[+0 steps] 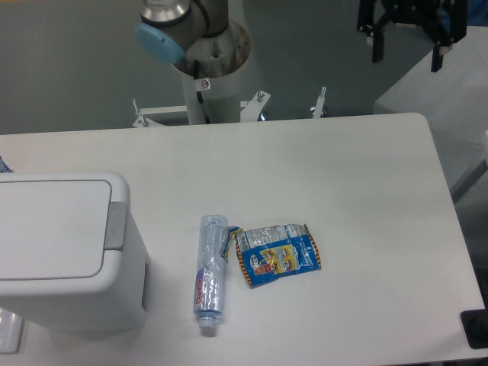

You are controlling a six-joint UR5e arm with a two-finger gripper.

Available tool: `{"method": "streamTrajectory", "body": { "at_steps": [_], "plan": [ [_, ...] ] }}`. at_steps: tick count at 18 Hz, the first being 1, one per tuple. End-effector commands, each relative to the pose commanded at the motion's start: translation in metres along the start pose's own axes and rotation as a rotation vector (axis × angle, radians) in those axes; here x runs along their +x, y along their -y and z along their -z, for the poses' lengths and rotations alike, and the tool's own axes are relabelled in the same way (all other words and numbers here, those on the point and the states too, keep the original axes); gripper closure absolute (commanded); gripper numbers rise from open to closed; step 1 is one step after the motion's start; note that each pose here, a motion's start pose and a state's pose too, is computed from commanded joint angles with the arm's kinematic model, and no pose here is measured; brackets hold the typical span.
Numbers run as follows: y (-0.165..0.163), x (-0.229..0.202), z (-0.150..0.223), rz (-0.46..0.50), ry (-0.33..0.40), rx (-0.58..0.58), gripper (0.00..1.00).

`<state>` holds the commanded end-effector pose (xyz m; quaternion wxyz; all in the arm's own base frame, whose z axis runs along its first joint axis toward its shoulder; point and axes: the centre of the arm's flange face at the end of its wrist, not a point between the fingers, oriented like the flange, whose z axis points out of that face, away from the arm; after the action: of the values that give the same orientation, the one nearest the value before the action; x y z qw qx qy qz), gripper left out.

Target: Open the trash can

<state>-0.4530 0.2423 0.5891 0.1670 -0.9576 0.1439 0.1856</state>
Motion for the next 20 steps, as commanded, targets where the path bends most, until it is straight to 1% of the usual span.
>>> {"method": "streamTrajectory", "body": {
  "at_steps": [5,10,16,18,20],
  "plan": [
    [0.0,0.0,0.001,0.006,0.0,-0.002,0.0],
    [0.008,0.002,0.002,0.134,0.005,0.007,0.0],
    [0.009,0.002,0.002,0.153,0.007,0.008,0.0],
    [0.017,0.003,0.002,0.195,0.004,0.016,0.0],
    [0.032,0.008,-0.003,0.268,-0.009,0.023,0.0]
  ]
}}
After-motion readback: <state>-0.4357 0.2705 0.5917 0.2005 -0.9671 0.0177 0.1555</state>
